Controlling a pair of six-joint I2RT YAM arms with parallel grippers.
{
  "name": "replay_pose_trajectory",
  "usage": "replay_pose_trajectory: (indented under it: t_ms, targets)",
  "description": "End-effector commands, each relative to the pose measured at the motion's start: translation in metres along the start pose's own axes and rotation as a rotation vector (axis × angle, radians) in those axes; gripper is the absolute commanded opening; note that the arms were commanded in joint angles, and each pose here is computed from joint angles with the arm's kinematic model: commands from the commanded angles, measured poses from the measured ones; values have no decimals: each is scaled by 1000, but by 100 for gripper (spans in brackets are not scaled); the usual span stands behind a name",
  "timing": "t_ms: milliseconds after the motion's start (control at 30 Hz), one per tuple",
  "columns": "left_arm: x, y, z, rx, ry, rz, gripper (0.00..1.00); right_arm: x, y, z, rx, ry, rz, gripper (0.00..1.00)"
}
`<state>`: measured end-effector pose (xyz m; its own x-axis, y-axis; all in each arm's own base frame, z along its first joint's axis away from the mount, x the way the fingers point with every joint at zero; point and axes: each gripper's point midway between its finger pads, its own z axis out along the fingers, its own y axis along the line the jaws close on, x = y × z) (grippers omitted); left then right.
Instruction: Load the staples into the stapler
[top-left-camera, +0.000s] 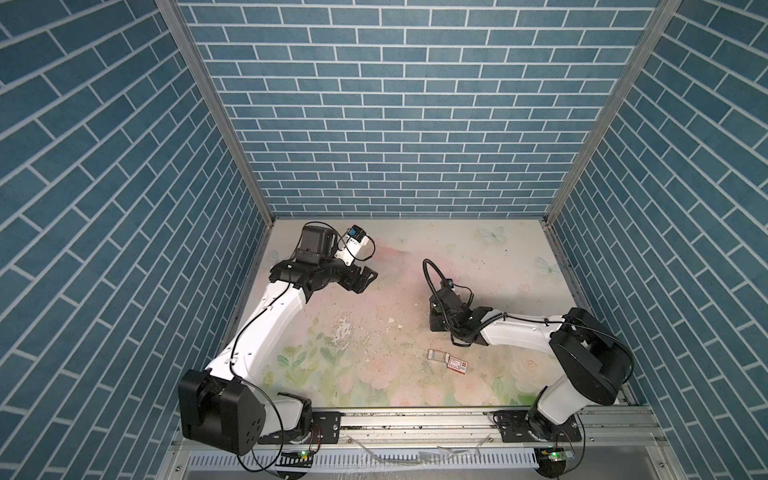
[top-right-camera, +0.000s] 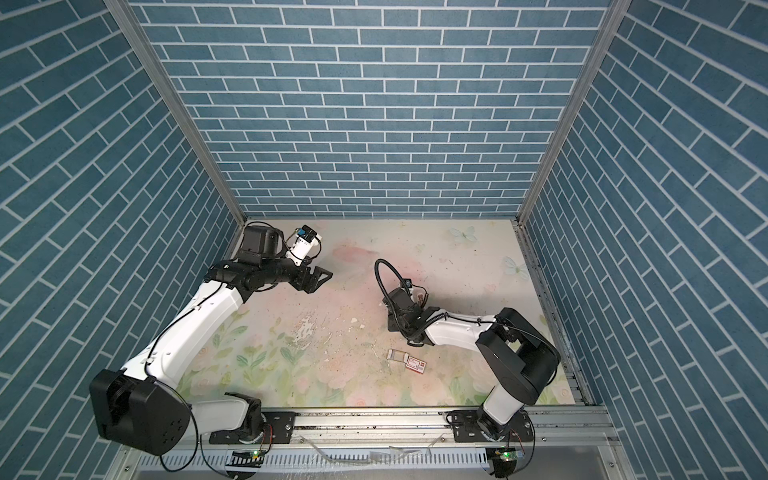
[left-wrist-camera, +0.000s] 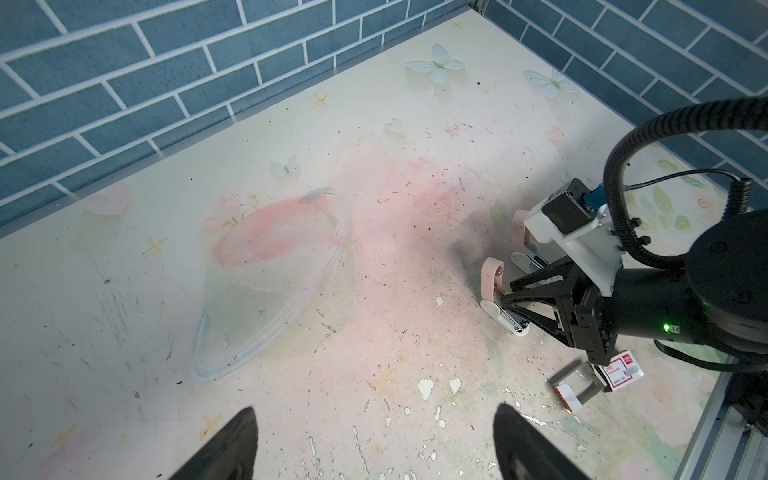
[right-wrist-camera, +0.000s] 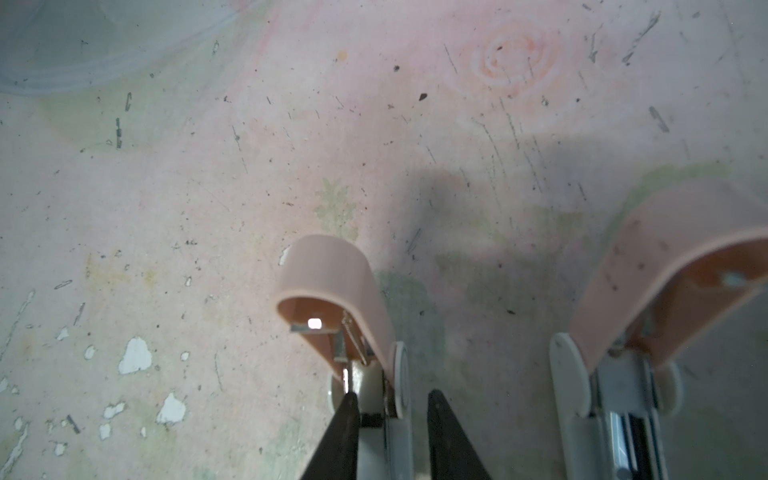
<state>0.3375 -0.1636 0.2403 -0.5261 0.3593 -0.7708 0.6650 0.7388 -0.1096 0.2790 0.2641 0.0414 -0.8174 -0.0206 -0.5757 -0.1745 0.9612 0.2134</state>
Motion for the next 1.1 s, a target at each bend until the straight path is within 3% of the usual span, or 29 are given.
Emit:
replay_pose_trajectory:
  t_ms: [0,367,1067]
  targets:
    - [1,-1,-2,5,-7,-10,90,20,-14,2,37,58,4,29]
    - [1,0,-3,0,-8,-9,90,27,-18,0,31,69,13,27]
    - [1,1,-1,-3,-2,-9,90,6,-9,-19,-6,9,12,29]
